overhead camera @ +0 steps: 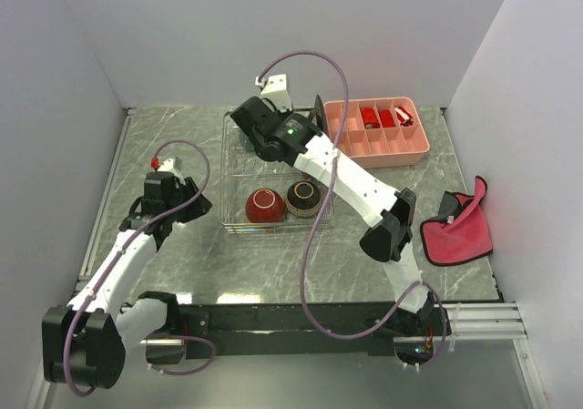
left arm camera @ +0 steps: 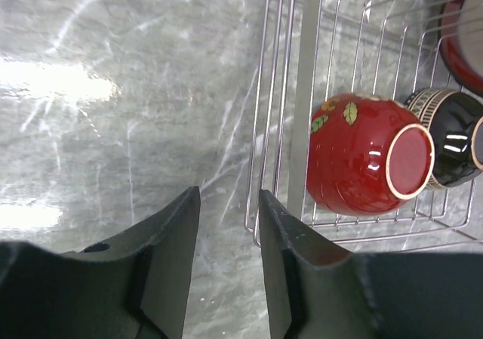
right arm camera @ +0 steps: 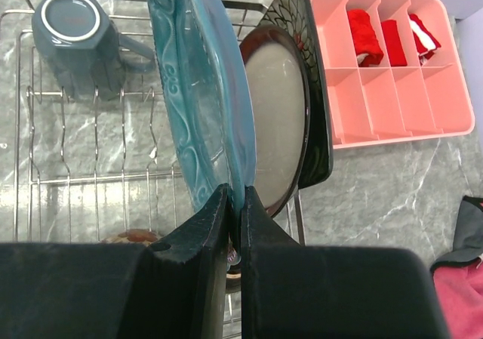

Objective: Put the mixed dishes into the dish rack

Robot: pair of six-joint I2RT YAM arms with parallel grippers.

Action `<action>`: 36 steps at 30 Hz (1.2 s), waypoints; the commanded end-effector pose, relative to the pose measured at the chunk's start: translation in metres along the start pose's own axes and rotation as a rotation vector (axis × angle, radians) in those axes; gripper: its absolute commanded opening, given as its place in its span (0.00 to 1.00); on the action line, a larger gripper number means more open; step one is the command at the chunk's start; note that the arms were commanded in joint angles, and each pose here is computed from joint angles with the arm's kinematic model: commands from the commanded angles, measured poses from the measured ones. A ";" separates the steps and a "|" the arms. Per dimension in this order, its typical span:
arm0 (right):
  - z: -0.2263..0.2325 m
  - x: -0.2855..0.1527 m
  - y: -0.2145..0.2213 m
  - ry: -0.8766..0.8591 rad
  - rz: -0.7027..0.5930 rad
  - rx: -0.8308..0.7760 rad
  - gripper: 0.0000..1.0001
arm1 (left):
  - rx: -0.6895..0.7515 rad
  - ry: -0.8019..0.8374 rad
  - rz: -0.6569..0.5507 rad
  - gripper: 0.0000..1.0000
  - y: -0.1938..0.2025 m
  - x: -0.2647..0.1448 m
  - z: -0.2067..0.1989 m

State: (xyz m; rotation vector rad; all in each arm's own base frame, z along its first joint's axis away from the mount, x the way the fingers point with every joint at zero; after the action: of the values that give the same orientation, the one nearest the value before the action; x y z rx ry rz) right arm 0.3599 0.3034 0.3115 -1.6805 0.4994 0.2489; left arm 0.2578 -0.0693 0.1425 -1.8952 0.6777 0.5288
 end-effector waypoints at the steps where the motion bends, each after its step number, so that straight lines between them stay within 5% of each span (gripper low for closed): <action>1: -0.008 -0.011 -0.040 0.048 -0.137 0.168 0.00 | -0.001 0.001 -0.076 0.43 -0.018 -0.009 -0.001; 24: 0.035 0.043 0.023 0.097 -0.041 0.007 0.00 | -0.020 0.010 -0.123 0.48 -0.033 -0.018 0.002; 28: 0.039 0.056 0.029 0.110 -0.038 -0.010 0.14 | -0.031 0.038 -0.122 0.48 -0.040 -0.019 -0.005; 32: 0.036 0.053 0.026 0.109 -0.044 -0.028 0.42 | -0.015 0.043 -0.112 0.48 -0.043 -0.020 -0.007; 36: 0.025 0.042 0.017 0.120 -0.073 -0.067 0.54 | -0.020 0.060 -0.117 0.48 -0.039 -0.021 -0.008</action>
State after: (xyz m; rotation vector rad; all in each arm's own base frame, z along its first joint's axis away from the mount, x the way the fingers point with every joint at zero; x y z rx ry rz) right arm 0.3932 0.3312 0.2253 -1.8129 0.5868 0.2333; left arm 0.2655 -0.0559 0.1697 -1.9483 0.6042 0.4785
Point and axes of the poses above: each gripper's point midway between its finger pads, its own x axis out along the fingers, its own z axis along the line the jaws close on, y = z × x, the point moved 4 cm from there along -x, back along the fingers, and after that the axes turned 5 degrees about x, right-handed, at the moved point
